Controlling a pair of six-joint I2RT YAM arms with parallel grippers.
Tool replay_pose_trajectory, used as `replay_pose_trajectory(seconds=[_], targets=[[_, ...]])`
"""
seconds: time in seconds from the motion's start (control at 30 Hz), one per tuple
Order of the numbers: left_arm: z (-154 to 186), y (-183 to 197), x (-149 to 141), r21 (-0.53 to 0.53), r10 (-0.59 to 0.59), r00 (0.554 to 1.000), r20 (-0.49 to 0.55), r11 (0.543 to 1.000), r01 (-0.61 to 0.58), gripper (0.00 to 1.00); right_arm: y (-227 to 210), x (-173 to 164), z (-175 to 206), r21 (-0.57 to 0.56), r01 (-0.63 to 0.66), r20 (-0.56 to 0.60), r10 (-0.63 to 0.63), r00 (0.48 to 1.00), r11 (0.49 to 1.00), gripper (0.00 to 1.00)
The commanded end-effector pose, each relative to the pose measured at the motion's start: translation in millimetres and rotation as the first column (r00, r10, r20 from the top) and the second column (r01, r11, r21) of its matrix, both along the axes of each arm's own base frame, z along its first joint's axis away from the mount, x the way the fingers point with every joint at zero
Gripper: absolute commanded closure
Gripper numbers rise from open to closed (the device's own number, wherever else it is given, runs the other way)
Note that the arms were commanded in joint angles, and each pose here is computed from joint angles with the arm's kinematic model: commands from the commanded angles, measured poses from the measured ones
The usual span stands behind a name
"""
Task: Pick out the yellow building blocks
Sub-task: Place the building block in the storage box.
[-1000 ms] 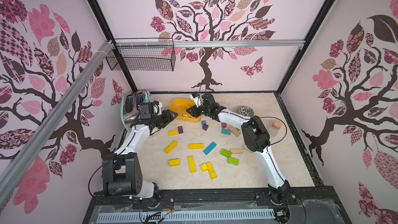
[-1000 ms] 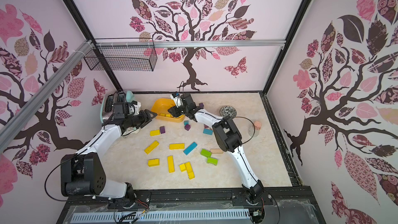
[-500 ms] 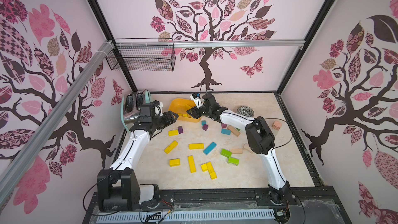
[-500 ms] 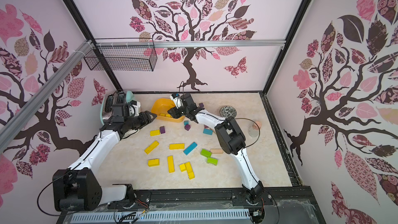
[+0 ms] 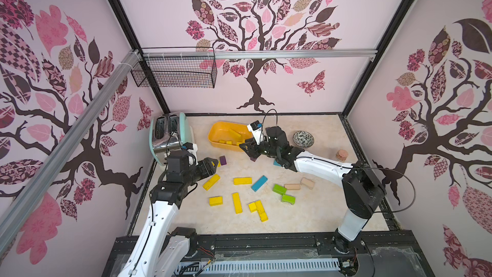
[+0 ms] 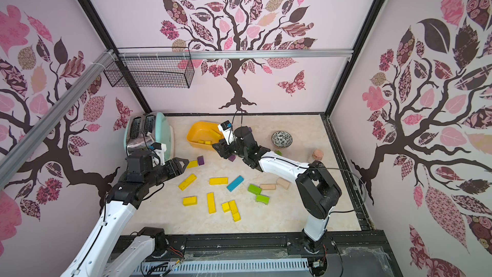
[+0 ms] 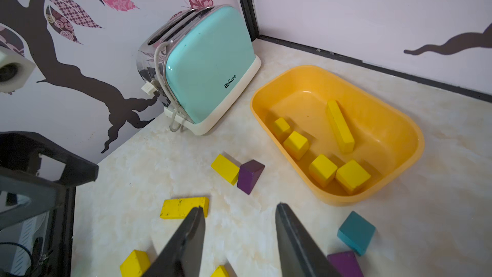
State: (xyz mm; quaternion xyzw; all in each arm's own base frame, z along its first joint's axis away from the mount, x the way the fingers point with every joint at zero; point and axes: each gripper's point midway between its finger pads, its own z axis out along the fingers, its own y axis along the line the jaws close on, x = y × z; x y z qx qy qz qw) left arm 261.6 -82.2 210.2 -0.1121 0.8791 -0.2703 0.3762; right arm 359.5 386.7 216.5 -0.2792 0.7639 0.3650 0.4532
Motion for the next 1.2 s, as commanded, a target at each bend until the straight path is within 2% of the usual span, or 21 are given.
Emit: replay_pose_trajectory(seconds=[0.0, 0.3, 0.73, 1.17], targets=[[-11, 7, -16, 0.013, 0.042, 0.998, -0.05, 0.999, -0.041, 0.35, -4, -17, 3, 0.004, -0.001, -0.011, 0.001, 1.0, 1.0, 0.52], [-24, 18, -33, 0.063, 0.074, 0.995, -0.069, 0.996, -0.069, 0.35, -23, -51, -14, -0.04, -0.047, -0.05, 0.045, 0.998, 0.998, 0.52], [-41, 21, -22, 0.135, 0.048, 0.995, -0.091, 0.99, -0.035, 0.35, -40, -79, -36, -0.075, -0.113, -0.023, 0.112, 0.993, 0.991, 0.51], [-59, 14, -16, 0.12, 0.017, 0.986, -0.164, 0.993, 0.002, 0.35, -40, -86, -59, -0.08, -0.14, -0.064, 0.135, 0.989, 0.987, 0.51]])
